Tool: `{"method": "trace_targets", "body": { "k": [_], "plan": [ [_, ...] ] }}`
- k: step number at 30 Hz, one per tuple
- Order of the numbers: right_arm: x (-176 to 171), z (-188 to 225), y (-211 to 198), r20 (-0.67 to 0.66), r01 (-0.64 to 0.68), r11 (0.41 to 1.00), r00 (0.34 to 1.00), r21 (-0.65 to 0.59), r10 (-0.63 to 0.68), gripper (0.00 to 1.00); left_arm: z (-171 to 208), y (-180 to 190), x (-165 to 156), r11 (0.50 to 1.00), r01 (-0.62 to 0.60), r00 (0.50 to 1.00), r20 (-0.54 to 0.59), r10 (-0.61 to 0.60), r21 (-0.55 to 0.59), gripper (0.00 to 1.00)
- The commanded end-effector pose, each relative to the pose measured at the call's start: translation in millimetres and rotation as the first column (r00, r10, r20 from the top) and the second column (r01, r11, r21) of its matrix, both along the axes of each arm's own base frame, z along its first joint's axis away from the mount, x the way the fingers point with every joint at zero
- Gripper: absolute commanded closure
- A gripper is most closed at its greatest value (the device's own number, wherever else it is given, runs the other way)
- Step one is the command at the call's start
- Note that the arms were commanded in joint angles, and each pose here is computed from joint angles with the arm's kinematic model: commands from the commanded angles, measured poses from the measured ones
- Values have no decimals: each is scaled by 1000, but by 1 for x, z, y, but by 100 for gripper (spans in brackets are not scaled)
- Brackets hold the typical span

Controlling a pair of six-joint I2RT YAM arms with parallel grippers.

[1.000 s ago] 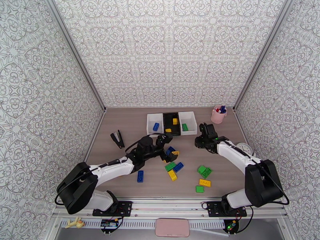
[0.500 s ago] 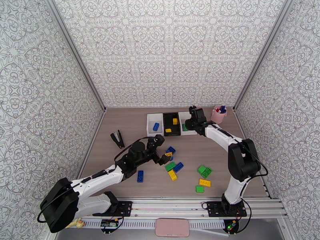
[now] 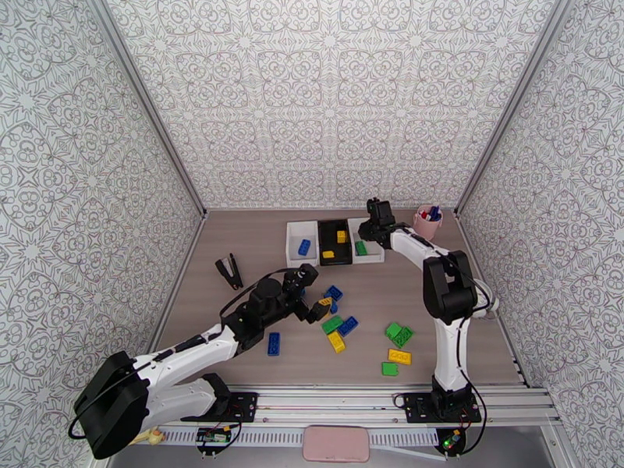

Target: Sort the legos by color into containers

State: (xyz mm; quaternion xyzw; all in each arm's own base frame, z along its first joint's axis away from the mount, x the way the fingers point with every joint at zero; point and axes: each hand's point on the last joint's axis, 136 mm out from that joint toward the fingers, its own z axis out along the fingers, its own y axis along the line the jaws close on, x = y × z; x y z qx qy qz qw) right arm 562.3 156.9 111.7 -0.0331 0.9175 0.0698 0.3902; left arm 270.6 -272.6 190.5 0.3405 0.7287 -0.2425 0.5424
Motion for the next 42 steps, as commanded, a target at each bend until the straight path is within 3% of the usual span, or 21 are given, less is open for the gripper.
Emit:
{"method": "trace_targets", "body": {
  "k": [1,7,12,15,17,21,22,25,27,32,42],
  "plan": [
    [-6,31,6,70,-49,999,996,13,48,44,-3,5,3,999,-36,999,-5,36,15,0],
    [-27,63,7,166,-105,994,981,29,99,28,-13,28,25,975,-216,976,-25,218,52,0],
    [-56,84,16,276,-217,975,941,49,196,15,-14,38,41,926,-377,922,-97,375,-4,0],
    [-73,89,24,296,-295,954,917,56,266,13,-20,52,52,846,-534,832,-192,521,-17,0],
    [-82,93,27,296,-324,943,910,73,290,11,-23,66,58,761,-648,741,-251,622,-28,1],
    [-101,97,36,303,-378,922,891,88,337,9,-33,77,62,660,-751,617,-335,712,19,0],
    [-106,96,38,304,-393,916,885,79,353,8,-34,81,64,616,-787,569,-356,741,25,0],
    [-116,94,38,295,-413,909,877,61,379,8,-46,99,62,424,-902,348,-452,821,76,1],
    [-120,92,36,286,-411,910,880,57,379,7,-53,100,63,345,-932,248,-497,832,113,5],
    [-126,90,34,282,-413,909,880,52,384,7,-70,86,65,267,-937,96,-567,818,226,9],
    [-129,83,33,281,-405,912,885,68,372,7,-108,78,80,187,-925,-85,-660,746,330,10]
  ]
}}
